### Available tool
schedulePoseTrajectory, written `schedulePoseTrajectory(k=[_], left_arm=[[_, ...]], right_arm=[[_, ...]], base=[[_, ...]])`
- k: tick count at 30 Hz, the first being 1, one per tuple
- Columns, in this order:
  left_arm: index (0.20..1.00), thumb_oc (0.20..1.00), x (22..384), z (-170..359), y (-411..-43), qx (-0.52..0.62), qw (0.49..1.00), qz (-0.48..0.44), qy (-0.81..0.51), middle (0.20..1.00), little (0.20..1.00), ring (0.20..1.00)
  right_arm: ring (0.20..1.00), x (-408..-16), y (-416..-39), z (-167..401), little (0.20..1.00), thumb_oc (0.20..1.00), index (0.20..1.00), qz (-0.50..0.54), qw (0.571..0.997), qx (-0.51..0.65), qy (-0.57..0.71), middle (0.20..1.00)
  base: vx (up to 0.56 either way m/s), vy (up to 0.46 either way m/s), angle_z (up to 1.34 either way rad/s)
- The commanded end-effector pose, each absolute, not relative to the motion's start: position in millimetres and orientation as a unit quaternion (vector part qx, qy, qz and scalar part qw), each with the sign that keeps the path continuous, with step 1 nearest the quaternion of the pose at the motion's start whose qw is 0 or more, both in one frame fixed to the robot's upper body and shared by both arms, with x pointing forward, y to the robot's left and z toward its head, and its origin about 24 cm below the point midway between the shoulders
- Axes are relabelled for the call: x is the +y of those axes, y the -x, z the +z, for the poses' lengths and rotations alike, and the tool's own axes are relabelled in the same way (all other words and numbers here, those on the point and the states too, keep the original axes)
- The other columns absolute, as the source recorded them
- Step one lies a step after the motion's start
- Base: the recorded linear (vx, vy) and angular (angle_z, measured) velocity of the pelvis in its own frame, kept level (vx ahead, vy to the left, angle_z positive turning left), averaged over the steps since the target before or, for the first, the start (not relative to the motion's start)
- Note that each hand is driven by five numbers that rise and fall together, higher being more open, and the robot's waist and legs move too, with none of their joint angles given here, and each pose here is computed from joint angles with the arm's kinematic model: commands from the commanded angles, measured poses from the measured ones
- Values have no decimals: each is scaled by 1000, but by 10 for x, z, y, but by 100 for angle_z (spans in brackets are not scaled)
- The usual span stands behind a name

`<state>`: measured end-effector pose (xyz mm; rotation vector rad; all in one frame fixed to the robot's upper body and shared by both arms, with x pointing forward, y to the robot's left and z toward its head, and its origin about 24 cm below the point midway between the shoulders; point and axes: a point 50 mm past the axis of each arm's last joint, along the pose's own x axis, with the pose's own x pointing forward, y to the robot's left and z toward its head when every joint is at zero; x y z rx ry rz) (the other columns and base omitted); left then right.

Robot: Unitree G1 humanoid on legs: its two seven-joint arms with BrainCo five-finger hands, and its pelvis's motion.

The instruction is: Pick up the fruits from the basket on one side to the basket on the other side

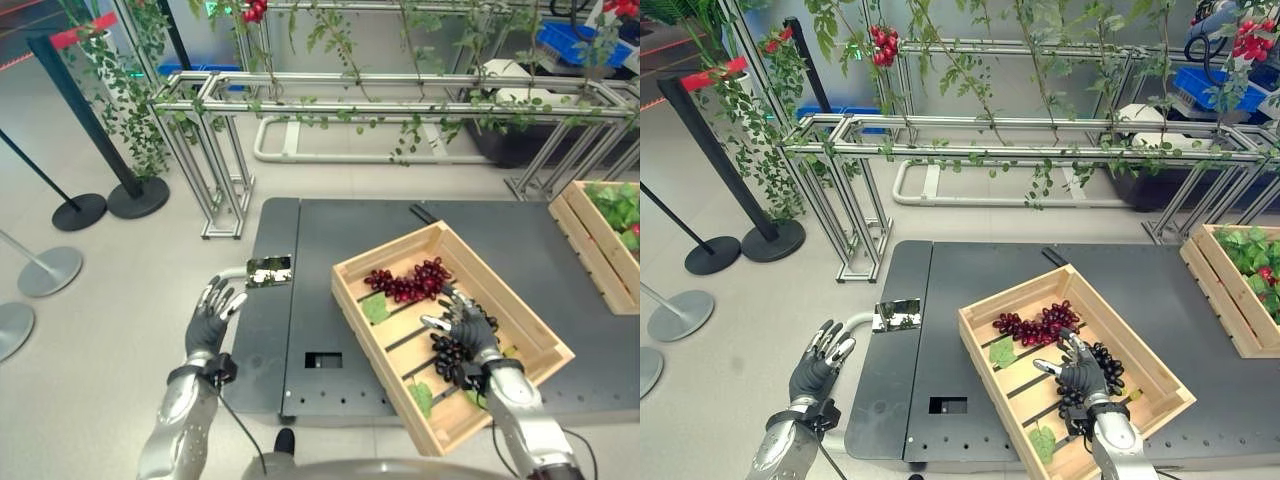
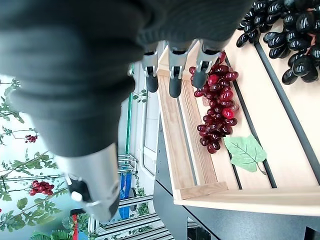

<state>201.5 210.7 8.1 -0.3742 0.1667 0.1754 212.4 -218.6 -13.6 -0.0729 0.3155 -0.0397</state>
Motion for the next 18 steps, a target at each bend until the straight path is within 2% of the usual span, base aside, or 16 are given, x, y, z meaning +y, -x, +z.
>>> schedulePoseTrajectory(k=[1,18], left_arm=[[1000,1000,2171,175,-2097,56,981,83,165,1000,1000,1000],[1000,1000,2228,151,-2053,67,983,91,143,1000,1000,1000]], right_arm=[[1000,-2321,-2220,55,1000,1000,1000,-22,991,114,67,1000],[1000,-2353,-2215,-11,1000,1000,1000,-28,988,134,68,1000]], base=[[0,0,0],[0,0,0]])
